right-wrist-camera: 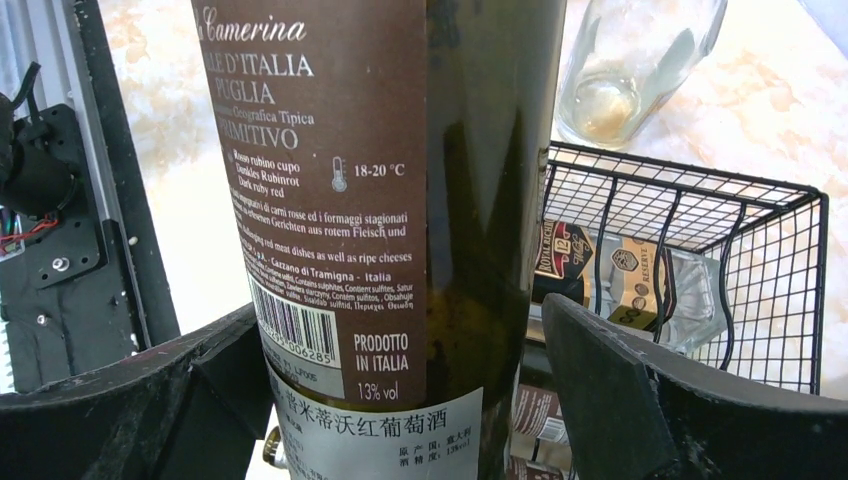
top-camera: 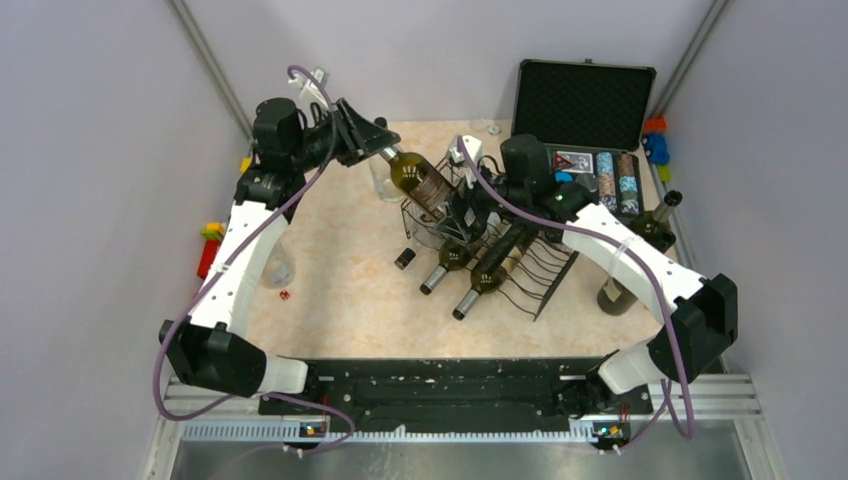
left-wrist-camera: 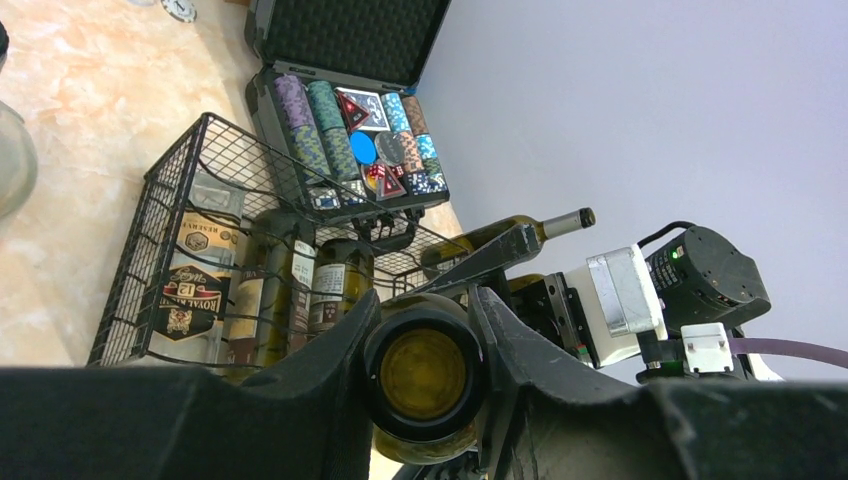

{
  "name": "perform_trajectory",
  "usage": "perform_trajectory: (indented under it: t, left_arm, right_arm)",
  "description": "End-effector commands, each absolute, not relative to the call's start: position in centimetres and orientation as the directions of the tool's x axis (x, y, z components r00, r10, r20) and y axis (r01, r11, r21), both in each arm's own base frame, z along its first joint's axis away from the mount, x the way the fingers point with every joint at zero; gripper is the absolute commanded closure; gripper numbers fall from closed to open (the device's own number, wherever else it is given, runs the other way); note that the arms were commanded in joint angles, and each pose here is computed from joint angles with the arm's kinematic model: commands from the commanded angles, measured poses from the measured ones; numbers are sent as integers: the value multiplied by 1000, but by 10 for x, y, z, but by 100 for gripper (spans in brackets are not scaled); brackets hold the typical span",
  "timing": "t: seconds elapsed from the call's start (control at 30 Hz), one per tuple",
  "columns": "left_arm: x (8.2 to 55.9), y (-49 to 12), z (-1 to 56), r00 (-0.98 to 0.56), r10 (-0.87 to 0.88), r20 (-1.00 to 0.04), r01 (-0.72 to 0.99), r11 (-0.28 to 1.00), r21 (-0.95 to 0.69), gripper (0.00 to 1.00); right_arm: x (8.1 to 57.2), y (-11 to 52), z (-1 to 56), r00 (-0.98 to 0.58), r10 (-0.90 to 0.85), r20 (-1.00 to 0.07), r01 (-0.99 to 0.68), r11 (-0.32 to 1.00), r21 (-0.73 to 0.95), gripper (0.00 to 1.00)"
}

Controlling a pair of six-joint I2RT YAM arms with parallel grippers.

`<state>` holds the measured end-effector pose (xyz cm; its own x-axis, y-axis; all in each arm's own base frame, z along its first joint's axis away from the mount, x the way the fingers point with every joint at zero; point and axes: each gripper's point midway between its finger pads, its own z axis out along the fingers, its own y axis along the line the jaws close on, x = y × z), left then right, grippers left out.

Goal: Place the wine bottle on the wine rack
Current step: Pick up the wine bottle from the center of the board.

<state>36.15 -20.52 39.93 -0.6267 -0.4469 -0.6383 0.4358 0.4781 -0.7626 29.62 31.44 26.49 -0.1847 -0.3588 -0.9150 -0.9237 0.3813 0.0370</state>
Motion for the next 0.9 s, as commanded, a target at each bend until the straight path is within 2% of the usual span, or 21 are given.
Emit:
perform_trajectory:
  t: [0.0,0.13,0.23,0.43,0.6,0.7,0.87]
  left_arm:
    - [343,-215,442,-596,-476,-647,538,362,-762,100]
    - [341,-217,442,-600,-476,-643,541,350,-764,100]
    - [339,-218,443,-604,-478,-638,548,331,-768,100]
    - [337,-218,446,-596,-480,-643,564,319,-761,100]
    - [335,-218,447,-591,-482,-647,570,317,-758,100]
    - [335,-218,446,-592,-482,-646,569,317,-758,100]
    - [334,-217,440,-583,-478,-658,577,327,-749,100]
  right_arm:
    - [303,317,268,-177,-347,-921,-916,401,25,3]
    - [302,316,266,-175,-354,-919,-917,397,21,10]
    - [299,315,265,-175,-358,-917,-919,393,22,12]
    - [297,311,258,-174,-371,-912,-917,398,13,3]
    - [296,310,253,-183,-379,-907,-918,396,19,3]
    - [295,310,254,-178,-380,-908,-920,392,16,12]
    - [291,306,261,-148,-386,-910,-925,381,-11,41]
